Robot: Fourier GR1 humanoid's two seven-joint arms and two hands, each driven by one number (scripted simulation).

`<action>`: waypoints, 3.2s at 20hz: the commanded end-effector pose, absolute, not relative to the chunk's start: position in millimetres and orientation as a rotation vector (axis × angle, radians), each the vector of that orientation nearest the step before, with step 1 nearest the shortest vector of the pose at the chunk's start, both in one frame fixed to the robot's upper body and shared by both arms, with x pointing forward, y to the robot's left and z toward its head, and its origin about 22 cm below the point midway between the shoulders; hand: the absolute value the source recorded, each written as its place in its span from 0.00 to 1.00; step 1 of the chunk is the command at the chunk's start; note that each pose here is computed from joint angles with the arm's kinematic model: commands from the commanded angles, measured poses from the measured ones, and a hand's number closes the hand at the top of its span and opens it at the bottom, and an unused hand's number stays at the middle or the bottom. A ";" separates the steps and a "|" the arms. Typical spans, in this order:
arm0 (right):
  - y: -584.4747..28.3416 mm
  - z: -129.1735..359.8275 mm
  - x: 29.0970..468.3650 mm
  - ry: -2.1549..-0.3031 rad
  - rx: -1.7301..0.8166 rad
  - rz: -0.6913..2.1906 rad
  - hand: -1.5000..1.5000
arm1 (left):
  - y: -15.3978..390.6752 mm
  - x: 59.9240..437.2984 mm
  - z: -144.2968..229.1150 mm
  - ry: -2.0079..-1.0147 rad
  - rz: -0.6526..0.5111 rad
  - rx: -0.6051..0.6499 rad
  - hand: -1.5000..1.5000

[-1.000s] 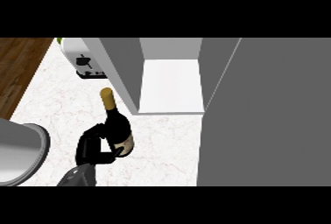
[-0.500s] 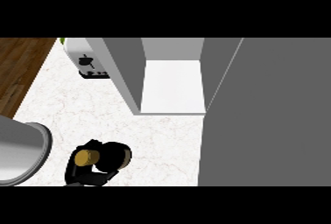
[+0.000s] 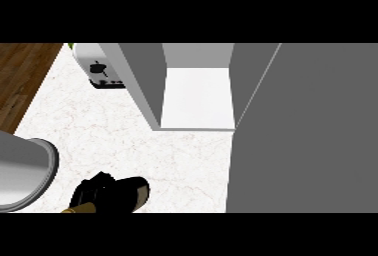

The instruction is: Pick up the wine, place it into the cabinet and close the cabinet

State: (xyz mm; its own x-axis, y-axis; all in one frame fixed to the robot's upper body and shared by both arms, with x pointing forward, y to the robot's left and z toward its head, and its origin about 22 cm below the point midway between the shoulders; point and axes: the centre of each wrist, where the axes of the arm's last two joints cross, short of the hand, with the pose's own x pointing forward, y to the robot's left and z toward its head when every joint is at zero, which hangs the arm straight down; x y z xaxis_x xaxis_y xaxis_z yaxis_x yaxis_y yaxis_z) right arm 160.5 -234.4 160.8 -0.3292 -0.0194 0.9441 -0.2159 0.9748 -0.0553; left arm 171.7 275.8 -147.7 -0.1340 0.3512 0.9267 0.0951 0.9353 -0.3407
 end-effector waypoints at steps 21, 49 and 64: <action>-242.0 148.1 176.8 -1.898 0.179 0.195 0.00 | 179.5 220.6 28.5 -1.781 0.226 -0.467 1.00; -246.0 154.9 177.2 -1.900 0.192 0.196 0.00 | 89.9 321.2 3.6 -1.783 0.093 -0.201 1.00; -243.8 146.0 170.0 -1.900 0.181 0.196 0.00 | 101.3 318.5 -45.6 -1.705 0.156 -0.166 1.00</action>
State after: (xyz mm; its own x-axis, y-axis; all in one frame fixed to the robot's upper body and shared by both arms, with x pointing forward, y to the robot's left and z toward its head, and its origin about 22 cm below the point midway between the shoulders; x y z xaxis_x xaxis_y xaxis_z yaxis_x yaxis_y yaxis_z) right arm 167.6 -243.9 151.8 -0.3242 -0.0203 0.9458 -0.2275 0.9721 -0.0571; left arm 322.6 92.6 -31.4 -0.1461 0.1816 0.9725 0.0379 0.9833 -0.1779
